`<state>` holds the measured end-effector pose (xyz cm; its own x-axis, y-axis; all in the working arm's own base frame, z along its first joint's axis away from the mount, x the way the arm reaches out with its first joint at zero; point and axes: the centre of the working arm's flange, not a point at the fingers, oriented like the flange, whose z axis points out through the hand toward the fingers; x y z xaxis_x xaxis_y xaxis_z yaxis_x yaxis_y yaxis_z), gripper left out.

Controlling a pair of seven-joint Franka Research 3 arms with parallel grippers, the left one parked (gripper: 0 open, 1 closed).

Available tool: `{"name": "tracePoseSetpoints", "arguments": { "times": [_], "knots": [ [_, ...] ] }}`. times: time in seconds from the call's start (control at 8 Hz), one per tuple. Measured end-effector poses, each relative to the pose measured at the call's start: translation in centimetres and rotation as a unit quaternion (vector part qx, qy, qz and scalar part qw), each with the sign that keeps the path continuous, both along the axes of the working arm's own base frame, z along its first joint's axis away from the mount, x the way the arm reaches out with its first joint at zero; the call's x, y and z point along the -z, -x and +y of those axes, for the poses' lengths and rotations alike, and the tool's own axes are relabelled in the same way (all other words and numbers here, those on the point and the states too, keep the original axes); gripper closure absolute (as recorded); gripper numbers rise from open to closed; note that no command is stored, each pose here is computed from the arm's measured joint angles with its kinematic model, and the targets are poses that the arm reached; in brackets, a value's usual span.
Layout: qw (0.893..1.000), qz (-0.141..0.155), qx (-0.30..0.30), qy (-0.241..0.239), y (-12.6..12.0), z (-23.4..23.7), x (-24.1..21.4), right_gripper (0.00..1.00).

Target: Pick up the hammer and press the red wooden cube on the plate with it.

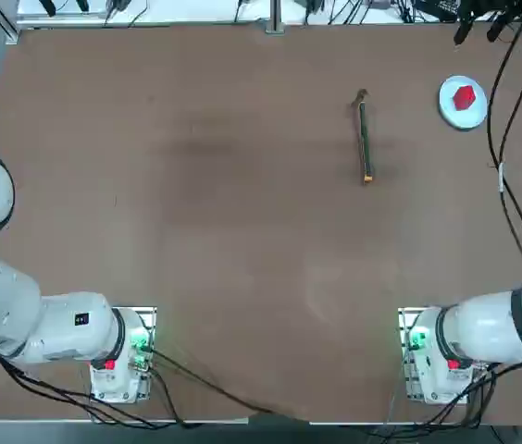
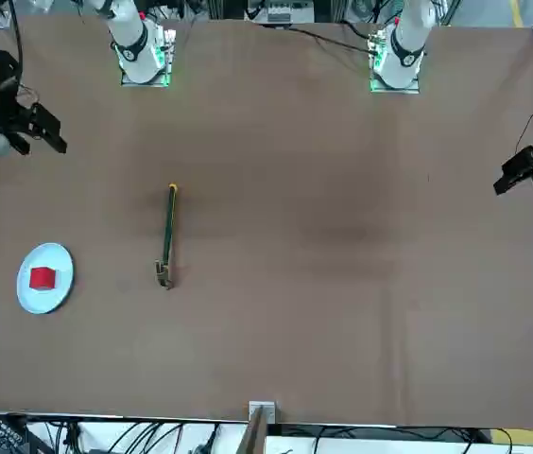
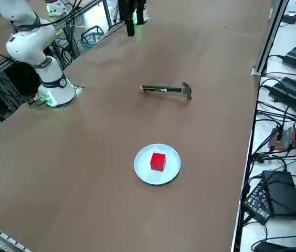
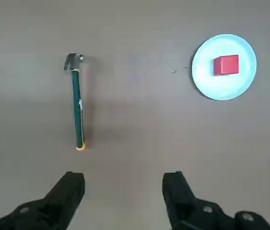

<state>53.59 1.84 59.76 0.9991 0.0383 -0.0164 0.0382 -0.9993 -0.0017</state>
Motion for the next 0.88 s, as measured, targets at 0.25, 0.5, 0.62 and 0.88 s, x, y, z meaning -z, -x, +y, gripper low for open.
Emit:
{"name": "tracePoseSetpoints", "arguments": {
  "times": [0.25, 0.5, 0.62, 0.88],
  "knots": [
    [1.0, 0.001, 0.0, 0.0, -0.2, 0.1, 0.1, 0.0],
    [1.0, 0.009, 0.001, -0.014, -0.6, 0.4, 0.9, 0.0],
    [1.0, 0.012, 0.002, -0.022, -1.5, 0.8, 2.3, 0.0],
    [1.0, 0.007, -0.001, -0.025, -4.5, 1.8, 7.1, 0.0]
  ]
}}
